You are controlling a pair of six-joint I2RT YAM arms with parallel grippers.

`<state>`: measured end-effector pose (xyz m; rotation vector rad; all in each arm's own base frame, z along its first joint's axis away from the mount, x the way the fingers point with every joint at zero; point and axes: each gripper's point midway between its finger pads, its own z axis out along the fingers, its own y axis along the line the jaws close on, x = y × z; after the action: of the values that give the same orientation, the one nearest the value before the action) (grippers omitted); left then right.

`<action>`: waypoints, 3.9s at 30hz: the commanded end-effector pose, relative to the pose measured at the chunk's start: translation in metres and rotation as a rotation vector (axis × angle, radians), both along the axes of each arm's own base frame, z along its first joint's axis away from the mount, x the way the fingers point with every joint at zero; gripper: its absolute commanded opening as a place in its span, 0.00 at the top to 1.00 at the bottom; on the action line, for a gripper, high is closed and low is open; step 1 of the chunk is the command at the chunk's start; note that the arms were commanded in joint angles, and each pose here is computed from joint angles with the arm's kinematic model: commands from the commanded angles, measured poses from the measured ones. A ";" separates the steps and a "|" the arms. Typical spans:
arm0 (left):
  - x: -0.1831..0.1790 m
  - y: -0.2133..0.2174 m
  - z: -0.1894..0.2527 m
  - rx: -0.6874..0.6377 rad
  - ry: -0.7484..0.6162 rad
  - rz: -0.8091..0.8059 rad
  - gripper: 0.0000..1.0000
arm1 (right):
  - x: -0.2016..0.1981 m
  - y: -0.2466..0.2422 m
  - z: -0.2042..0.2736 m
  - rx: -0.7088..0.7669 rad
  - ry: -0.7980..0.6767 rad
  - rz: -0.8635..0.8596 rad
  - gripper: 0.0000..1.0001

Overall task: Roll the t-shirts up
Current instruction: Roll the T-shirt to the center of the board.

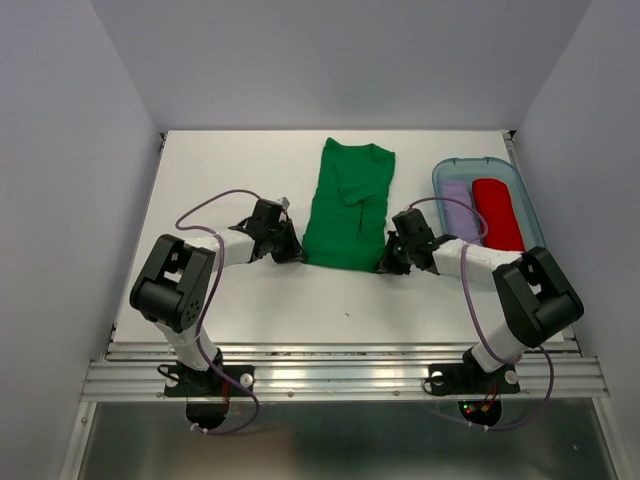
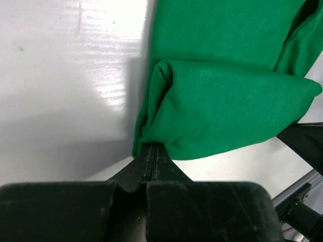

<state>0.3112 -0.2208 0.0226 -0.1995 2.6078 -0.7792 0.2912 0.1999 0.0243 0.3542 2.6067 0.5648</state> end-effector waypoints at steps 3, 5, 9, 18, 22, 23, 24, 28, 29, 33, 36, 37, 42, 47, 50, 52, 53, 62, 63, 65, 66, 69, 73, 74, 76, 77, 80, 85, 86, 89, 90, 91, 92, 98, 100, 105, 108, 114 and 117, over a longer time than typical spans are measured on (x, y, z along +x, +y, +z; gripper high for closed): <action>-0.008 0.012 -0.019 0.067 0.029 0.003 1.00 | 0.000 -0.011 -0.007 -0.048 0.003 -0.011 0.99; -0.005 0.012 -0.002 0.058 -0.002 0.005 1.00 | -0.001 -0.010 0.002 -0.036 -0.011 -0.007 0.99; -0.004 0.019 0.030 0.063 -0.060 0.034 1.00 | 0.002 -0.016 0.030 -0.040 -0.082 -0.018 0.94; -0.013 0.025 0.030 0.062 -0.033 0.081 0.49 | 0.000 -0.043 0.036 -0.065 -0.096 -0.072 0.50; -0.015 0.023 0.024 0.036 -0.029 0.090 0.40 | -0.002 -0.032 0.033 -0.009 -0.079 -0.039 0.49; -0.017 0.024 0.019 0.041 -0.020 0.090 0.41 | -0.003 -0.029 0.033 0.007 -0.075 -0.031 0.48; -0.017 0.025 0.017 0.043 -0.017 0.094 0.41 | -0.002 -0.026 0.032 0.018 -0.078 -0.024 0.48; -0.018 0.022 0.009 0.035 -0.009 0.086 0.48 | -0.007 -0.018 0.023 0.053 -0.045 0.002 0.50; -0.019 0.022 0.006 0.037 -0.003 0.085 0.49 | -0.008 -0.017 0.020 0.061 -0.036 0.003 0.50; -0.019 0.022 0.002 0.042 0.001 0.083 0.58 | -0.013 -0.016 0.013 0.073 -0.019 0.006 0.53; -0.020 0.022 -0.002 0.047 0.008 0.080 0.61 | -0.016 -0.017 0.008 0.065 -0.008 0.010 0.55; -0.019 0.022 -0.003 0.045 0.006 0.081 0.61 | -0.018 -0.018 0.006 0.064 0.000 0.012 0.57; -0.016 0.019 -0.002 0.026 -0.003 0.085 0.61 | -0.021 -0.018 -0.002 0.054 0.021 0.020 0.57; -0.013 0.017 0.000 0.011 -0.016 0.089 0.62 | -0.020 -0.019 -0.007 0.044 0.030 0.018 0.57; -0.011 0.016 -0.001 0.011 -0.016 0.087 0.62 | -0.018 -0.017 -0.009 0.047 0.031 0.018 0.61; -0.011 0.015 -0.002 0.012 -0.013 0.080 0.64 | -0.018 -0.017 -0.012 0.044 0.040 0.019 0.64; -0.011 0.015 -0.002 0.013 -0.012 0.079 0.64 | -0.018 -0.017 -0.012 0.044 0.042 0.019 0.67; -0.008 0.014 -0.004 0.005 -0.015 0.084 0.70 | -0.017 -0.019 -0.014 0.034 0.039 0.010 0.76; -0.008 0.013 -0.005 0.002 -0.013 0.081 0.70 | -0.017 -0.020 -0.015 0.029 0.040 0.007 0.77; -0.008 0.012 -0.005 -0.002 -0.013 0.078 0.70 | -0.017 -0.021 -0.014 0.026 0.034 0.002 0.76; -0.009 0.012 -0.005 -0.003 -0.013 0.077 0.69 | -0.017 -0.022 -0.014 0.025 0.034 0.000 0.75; -0.009 0.012 -0.004 -0.005 -0.015 0.076 0.63 | -0.017 -0.023 -0.012 0.024 0.028 -0.012 0.61; -0.009 0.012 -0.005 -0.006 -0.014 0.077 0.63 | -0.016 -0.026 -0.011 0.013 0.019 -0.021 0.62; -0.010 0.011 -0.005 -0.009 -0.010 0.076 0.64 | -0.015 -0.026 -0.010 0.010 0.016 -0.024 0.65; -0.010 0.011 -0.005 -0.010 -0.011 0.079 0.65 | -0.015 -0.026 -0.011 0.009 0.016 -0.023 0.69; -0.010 0.011 -0.004 -0.013 -0.011 0.079 0.67 | -0.013 -0.026 -0.009 0.009 0.009 -0.021 0.71; -0.010 0.011 -0.005 -0.012 -0.009 0.081 0.73 | -0.013 -0.025 -0.010 0.009 0.013 -0.018 0.83; -0.010 0.010 -0.005 -0.012 -0.002 0.078 1.00 | -0.010 -0.023 -0.006 0.014 -0.004 -0.007 0.99; -0.011 0.011 -0.004 -0.013 -0.001 0.080 1.00 | -0.010 -0.023 -0.004 0.018 -0.008 -0.003 0.99; -0.014 0.011 0.000 -0.018 -0.001 0.080 1.00 | -0.012 -0.021 0.000 0.031 -0.011 0.013 0.99; -0.013 0.011 0.005 -0.025 -0.010 0.085 1.00 | -0.013 -0.019 0.004 0.043 -0.020 0.023 0.99; -0.014 0.012 0.006 -0.027 -0.012 0.089 1.00 | -0.014 -0.019 0.005 0.047 -0.020 0.027 0.99; -0.015 0.012 0.008 -0.028 -0.012 0.090 1.00 | -0.016 -0.019 0.005 0.047 -0.017 0.028 0.99; -0.023 0.013 0.020 -0.049 -0.023 0.096 1.00 | -0.025 -0.019 0.012 0.062 -0.013 0.051 0.99; -0.026 0.014 0.022 -0.055 -0.021 0.099 1.00 | -0.028 -0.018 0.015 0.073 -0.012 0.060 0.99; -0.039 0.013 0.029 -0.078 -0.019 0.102 1.00 | -0.040 -0.018 0.021 0.094 -0.003 0.078 0.99; -0.050 0.010 0.032 -0.084 -0.010 0.099 1.00 | -0.049 -0.017 0.024 0.110 0.008 0.090 0.99; -0.063 0.011 0.045 -0.095 -0.010 0.116 1.00 | -0.060 -0.021 0.035 0.110 0.013 0.099 0.99; -0.065 0.015 0.053 -0.083 -0.006 0.138 1.00 | -0.062 -0.023 0.043 0.107 0.005 0.102 0.99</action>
<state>0.2506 -0.2128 0.0644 -0.3513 2.5370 -0.8670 0.2343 0.1797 0.0566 0.2884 2.6167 0.7421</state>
